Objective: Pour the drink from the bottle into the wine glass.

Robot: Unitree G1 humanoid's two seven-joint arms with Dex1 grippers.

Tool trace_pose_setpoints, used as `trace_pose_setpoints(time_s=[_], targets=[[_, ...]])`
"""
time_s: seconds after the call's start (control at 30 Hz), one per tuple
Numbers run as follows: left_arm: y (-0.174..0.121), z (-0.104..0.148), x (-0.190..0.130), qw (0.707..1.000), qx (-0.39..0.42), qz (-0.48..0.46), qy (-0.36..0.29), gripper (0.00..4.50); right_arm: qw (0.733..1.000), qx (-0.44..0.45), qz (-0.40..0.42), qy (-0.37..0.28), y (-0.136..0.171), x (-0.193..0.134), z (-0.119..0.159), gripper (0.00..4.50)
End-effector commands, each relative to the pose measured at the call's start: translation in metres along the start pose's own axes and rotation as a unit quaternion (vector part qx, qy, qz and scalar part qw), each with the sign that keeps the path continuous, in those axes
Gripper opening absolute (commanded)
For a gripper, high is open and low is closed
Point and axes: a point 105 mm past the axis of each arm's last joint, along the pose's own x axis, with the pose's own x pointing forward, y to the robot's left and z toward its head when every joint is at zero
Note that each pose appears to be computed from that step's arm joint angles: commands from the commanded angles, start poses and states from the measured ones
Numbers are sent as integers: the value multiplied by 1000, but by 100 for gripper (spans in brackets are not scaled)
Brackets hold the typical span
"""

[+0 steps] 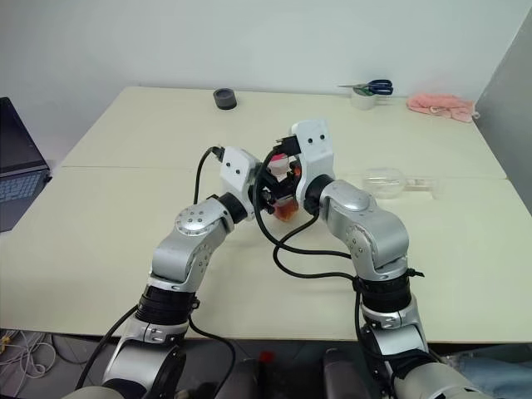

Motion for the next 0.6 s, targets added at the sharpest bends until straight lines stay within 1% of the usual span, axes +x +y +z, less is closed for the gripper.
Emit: trace_pose_setpoints(time_s=[0.03, 0.13, 0.17, 0.33, 0.47, 0.53, 0.6], targets=[[-1, 20, 0, 999, 18, -2, -34, 215, 999, -12, -9, -43, 1, -1, 20, 321], [-1, 18, -1, 999, 18, -1, -32, 215, 999, -20, 0, -41, 5, 0, 20, 213], [-1, 18, -1, 999, 18, -1, -31, 215, 999, -22, 2, -39, 6, 0, 19, 187], [-1, 18, 0, 999, 17, -1, -31, 215, 999, -36, 0, -31, 6, 1, 17, 186], [-2, 18, 0, 999, 16, -5, -30, 215, 998, -63, -4, -25, -1, 2, 15, 186], [-5, 20, -1, 999, 17, -20, -32, 215, 995, -85, 34, -25, -8, 3, 14, 186], [-8, 23, -2, 998, 23, -35, -37, 215, 990, -122, 69, -31, -23, 0, 15, 186]])
